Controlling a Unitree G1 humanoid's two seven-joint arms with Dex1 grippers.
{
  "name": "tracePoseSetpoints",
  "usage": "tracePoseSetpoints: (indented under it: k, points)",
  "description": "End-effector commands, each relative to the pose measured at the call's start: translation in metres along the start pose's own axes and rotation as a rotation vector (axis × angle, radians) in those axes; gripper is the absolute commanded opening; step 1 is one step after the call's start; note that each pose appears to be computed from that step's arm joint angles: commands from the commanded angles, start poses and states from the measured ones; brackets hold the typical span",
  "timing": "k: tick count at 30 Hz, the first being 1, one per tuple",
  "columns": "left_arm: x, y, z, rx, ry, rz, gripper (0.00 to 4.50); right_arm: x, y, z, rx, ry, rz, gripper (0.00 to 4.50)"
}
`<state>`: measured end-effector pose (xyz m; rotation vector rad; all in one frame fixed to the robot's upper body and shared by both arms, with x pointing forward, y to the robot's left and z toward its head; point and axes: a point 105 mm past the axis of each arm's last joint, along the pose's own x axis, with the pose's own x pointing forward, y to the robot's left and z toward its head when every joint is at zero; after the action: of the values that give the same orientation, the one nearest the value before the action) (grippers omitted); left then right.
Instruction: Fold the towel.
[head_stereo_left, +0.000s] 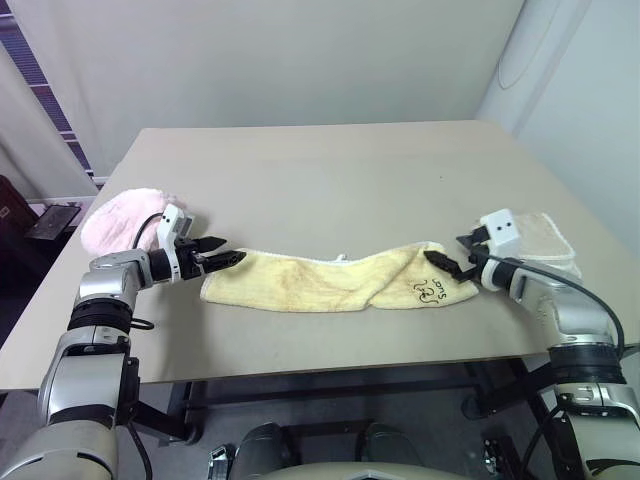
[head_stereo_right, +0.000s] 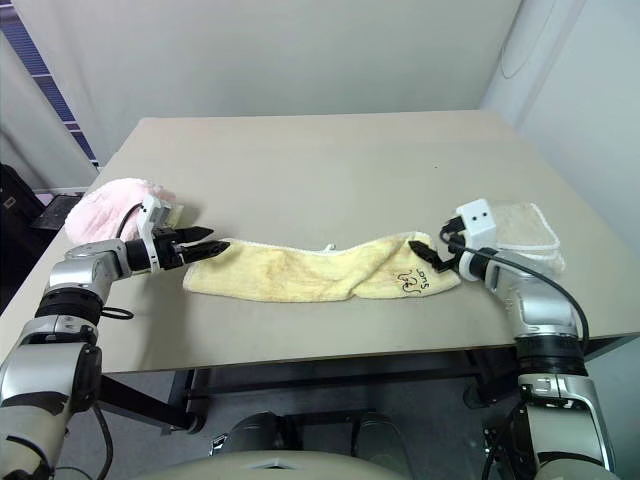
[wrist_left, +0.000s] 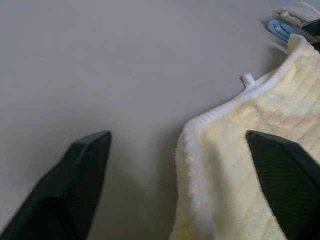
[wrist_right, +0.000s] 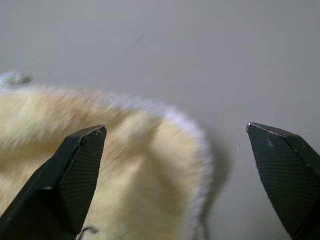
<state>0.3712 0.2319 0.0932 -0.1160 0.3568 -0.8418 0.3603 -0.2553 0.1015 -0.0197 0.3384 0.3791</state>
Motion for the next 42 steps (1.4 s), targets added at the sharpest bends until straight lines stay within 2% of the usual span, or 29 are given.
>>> tracePoseSetpoints:
  k: [1, 7, 10, 14, 20, 25, 37, 40, 42]
  points:
    - [-0.011, -0.011, 0.031, 0.074, -0.096, -0.060, 4.43, -0.027, -0.001, 0.037, 0.122, -0.117, 0.025, 4.50]
    - [-0.010, -0.048, 0.028, 0.090, -0.089, -0.224, 4.43, -0.069, 0.029, 0.032, 0.471, -0.120, 0.261, 4.50]
    - [-0.006, -0.067, 0.019, 0.105, -0.047, -0.314, 4.43, -0.089, 0.039, 0.013, 0.652, -0.054, 0.330, 4.50]
    - [0.004, -0.078, 0.007, 0.134, 0.000, -0.349, 4.43, -0.103, 0.044, -0.011, 0.835, 0.003, 0.347, 4.50]
    - [0.021, -0.084, -0.005, 0.177, 0.051, -0.372, 4.43, -0.091, 0.036, -0.050, 0.976, 0.094, 0.192, 4.50]
    - [0.027, -0.085, -0.001, 0.178, 0.041, -0.382, 4.43, -0.072, 0.025, -0.062, 1.025, 0.101, 0.078, 4.50]
    - [0.028, -0.081, -0.004, 0.190, 0.048, -0.356, 4.43, -0.039, 0.026, -0.062, 1.072, 0.116, 0.067, 4.50]
    - [0.028, -0.079, -0.004, 0.195, 0.046, -0.341, 4.50, -0.035, 0.032, -0.060, 1.042, 0.127, 0.087, 3.90]
    - [0.028, -0.078, -0.004, 0.201, 0.047, -0.328, 4.50, -0.034, 0.035, -0.061, 1.052, 0.136, 0.102, 3.20]
